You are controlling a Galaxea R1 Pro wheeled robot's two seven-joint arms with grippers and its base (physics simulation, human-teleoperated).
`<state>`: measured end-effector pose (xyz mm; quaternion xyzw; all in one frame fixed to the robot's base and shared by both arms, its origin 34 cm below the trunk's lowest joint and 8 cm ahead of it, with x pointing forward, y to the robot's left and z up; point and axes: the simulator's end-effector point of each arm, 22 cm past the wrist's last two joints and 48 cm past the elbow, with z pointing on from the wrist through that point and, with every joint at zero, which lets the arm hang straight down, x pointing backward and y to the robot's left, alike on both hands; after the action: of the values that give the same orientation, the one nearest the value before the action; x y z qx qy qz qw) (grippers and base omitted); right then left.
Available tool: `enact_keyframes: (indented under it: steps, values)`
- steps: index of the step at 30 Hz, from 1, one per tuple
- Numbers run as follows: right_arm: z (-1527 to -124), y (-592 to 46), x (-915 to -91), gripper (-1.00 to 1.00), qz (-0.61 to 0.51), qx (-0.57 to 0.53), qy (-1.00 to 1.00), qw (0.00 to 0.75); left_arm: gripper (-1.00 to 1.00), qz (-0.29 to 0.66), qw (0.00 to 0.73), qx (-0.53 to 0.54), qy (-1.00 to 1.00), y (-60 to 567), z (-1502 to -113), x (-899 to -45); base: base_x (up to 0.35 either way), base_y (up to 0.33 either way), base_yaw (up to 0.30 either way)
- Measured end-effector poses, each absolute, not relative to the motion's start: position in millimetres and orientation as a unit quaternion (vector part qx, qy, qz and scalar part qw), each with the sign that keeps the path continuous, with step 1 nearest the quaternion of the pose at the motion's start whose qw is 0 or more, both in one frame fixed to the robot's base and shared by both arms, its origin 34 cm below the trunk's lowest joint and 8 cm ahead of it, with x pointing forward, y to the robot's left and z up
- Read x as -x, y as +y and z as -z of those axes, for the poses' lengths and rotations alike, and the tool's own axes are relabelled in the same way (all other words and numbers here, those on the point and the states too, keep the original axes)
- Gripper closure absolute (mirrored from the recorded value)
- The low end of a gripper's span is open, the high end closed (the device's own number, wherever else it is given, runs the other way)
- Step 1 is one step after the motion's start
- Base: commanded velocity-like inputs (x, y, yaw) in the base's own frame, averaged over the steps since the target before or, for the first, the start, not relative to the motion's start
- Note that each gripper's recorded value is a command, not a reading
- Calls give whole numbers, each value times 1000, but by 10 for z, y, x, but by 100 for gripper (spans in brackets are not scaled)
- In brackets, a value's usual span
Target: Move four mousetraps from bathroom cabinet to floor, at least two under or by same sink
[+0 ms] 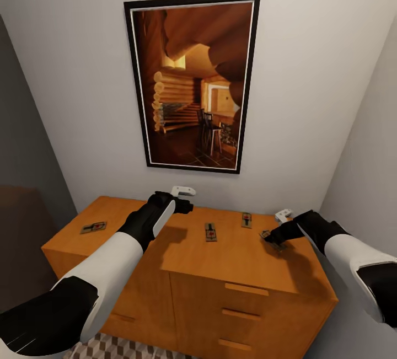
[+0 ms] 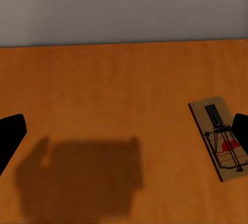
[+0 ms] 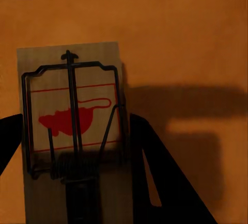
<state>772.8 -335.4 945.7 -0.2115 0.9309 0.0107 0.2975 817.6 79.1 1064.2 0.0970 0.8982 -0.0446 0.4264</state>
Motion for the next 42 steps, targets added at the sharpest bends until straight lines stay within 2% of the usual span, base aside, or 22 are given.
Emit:
enact_keyframes:
  steps: [10, 28, 42]
  values:
    - [-9710, -3280, -7867, 100, -49, 134, 937, 318, -100, 44, 427, -97, 898, 793, -10643, -8178, 0, 0, 0]
    - [-9762, -3278, -7848, 100, -62, 114, 942, 309, -100, 44, 427, -96, 898, 798, -10644, -8179, 0, 0, 0]
    - [-10497, -3241, -7926, 100, -55, 84, 949, 300, -100, 43, 427, -95, 898, 804, -10643, -8180, 0, 0, 0]
